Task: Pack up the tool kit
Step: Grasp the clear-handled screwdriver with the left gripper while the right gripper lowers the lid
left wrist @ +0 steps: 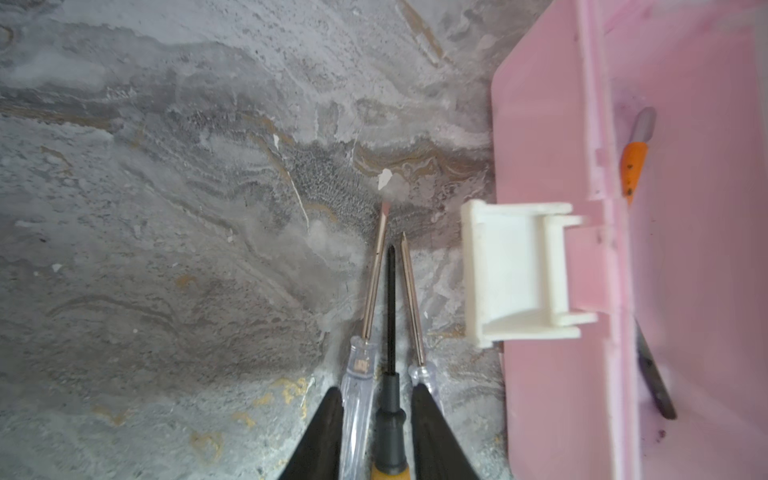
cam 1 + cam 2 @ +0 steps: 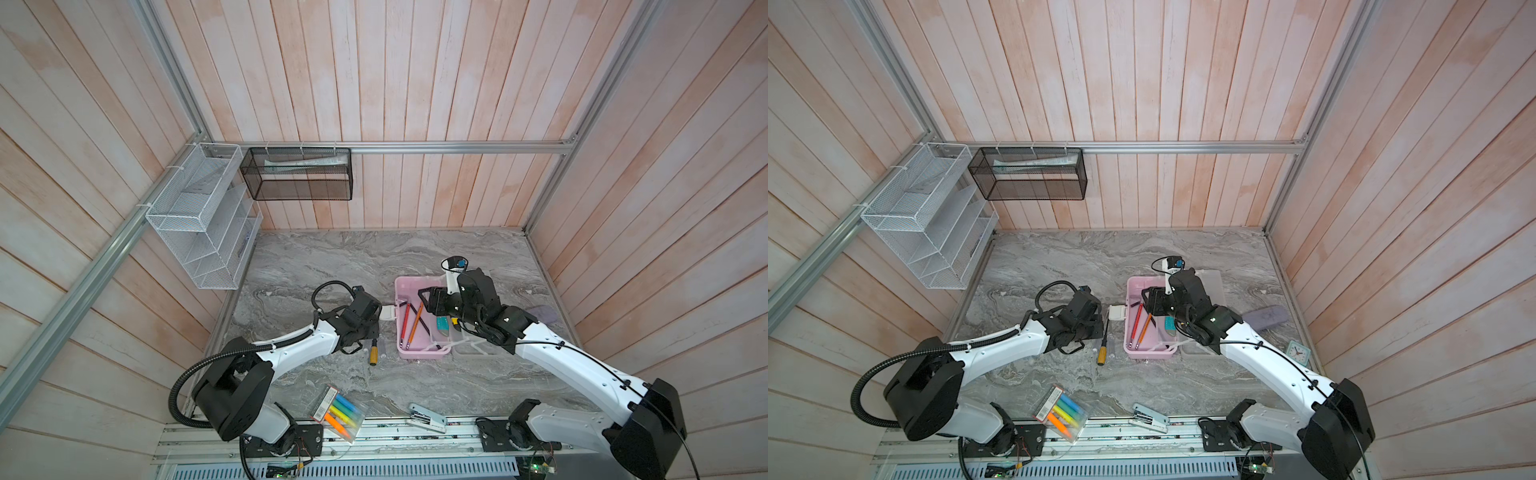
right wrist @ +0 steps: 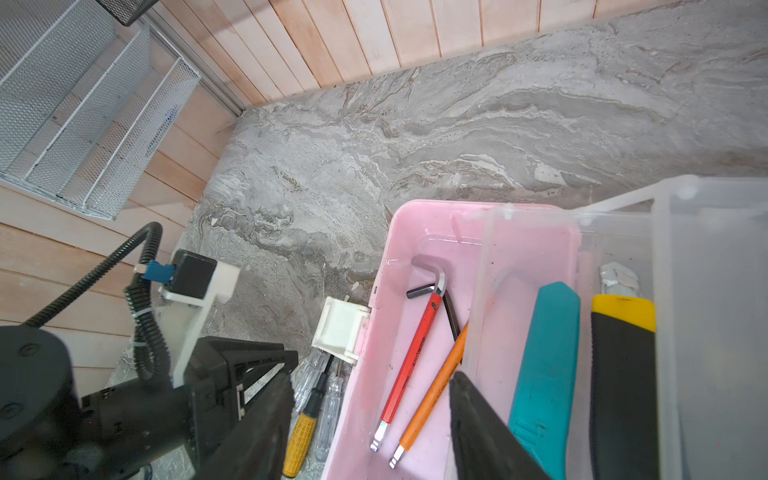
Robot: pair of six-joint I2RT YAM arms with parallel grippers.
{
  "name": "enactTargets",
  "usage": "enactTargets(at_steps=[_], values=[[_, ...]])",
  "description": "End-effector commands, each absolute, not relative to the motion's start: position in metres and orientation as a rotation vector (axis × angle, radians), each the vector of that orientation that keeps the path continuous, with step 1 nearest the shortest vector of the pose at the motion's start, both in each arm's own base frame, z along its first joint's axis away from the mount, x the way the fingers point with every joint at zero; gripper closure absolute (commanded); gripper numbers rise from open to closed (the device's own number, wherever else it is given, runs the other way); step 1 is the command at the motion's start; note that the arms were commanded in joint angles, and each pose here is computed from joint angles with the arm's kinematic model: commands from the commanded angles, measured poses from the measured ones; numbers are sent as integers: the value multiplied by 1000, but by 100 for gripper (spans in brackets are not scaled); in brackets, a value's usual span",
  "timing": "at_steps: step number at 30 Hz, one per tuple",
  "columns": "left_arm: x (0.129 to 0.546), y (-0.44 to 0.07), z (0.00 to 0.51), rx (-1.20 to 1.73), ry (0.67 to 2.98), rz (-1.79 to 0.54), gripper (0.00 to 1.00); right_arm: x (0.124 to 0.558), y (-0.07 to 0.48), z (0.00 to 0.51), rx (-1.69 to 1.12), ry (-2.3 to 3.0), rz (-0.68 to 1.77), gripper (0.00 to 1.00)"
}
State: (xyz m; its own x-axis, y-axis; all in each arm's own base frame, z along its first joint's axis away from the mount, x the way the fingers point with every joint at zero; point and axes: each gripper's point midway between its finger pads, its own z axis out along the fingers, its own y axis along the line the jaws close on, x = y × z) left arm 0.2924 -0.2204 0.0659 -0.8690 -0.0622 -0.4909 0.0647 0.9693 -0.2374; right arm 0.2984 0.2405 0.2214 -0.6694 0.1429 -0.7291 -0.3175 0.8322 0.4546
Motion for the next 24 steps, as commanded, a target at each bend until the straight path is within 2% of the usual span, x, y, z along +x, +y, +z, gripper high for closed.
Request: enactTargets(at_steps=[1, 15, 24], values=[[293, -217, 51, 15, 2620, -300, 70, 303, 243, 229, -95, 2168, 723, 41], [298, -218, 30, 30, 2655, -229, 71, 304, 241, 220, -86, 2170, 716, 41], [298, -222, 18, 73, 2669, -100, 72, 306, 242, 217, -96, 2169, 728, 41]])
